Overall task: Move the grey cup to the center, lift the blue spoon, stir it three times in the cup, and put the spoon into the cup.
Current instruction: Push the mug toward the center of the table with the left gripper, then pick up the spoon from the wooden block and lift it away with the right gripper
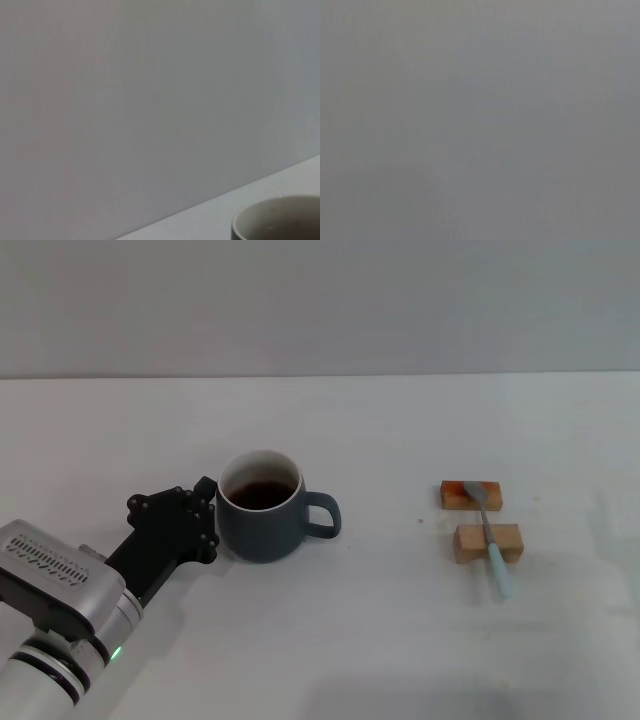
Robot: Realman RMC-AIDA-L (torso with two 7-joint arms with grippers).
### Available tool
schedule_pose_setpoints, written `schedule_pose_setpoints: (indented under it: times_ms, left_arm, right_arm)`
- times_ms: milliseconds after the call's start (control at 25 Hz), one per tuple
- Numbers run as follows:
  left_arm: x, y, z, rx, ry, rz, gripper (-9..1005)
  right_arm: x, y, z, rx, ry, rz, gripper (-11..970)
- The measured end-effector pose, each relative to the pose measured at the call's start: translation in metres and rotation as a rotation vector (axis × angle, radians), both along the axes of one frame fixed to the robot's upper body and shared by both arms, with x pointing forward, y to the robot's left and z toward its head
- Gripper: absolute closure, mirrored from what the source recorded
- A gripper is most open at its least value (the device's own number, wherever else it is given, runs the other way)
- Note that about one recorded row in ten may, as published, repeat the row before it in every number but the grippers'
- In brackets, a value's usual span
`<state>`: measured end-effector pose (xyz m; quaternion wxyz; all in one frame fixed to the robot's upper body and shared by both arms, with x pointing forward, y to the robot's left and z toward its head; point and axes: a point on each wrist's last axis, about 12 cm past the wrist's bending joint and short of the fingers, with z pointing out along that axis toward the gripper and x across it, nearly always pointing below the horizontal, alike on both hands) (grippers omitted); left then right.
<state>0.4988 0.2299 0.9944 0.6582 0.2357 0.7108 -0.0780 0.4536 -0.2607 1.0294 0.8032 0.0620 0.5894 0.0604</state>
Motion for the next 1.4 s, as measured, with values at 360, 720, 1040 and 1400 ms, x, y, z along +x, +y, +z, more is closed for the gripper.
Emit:
schedule_pose_setpoints:
  times_ms: [360, 720, 1040, 1400]
  left_arm:
    - [-0.003, 0.003, -0.001, -0.009, 0.001, 0.014, 998]
    - [-0.007, -0.006, 0.000, -0.033, 0.004, -0.013, 998]
    - [-0.009, -0.013, -0.001, -0.030, 0.004, -0.049, 998]
    - [-0.013, 0.037, -0.002, -0.055, -0.016, 0.210, 998]
  right_arm:
    - [-0.004, 0.000, -0.001, -0.001, 0.001, 0.002, 276]
    - [-0.005, -0.001, -0.001, -0.004, -0.004, 0.004, 279]
    - [-0.007, -0.001, -0.001, -0.008, -0.007, 0.010, 281]
    - [-0.013, 0.011, -0.006, -0.023, 0.021, 0.097, 283]
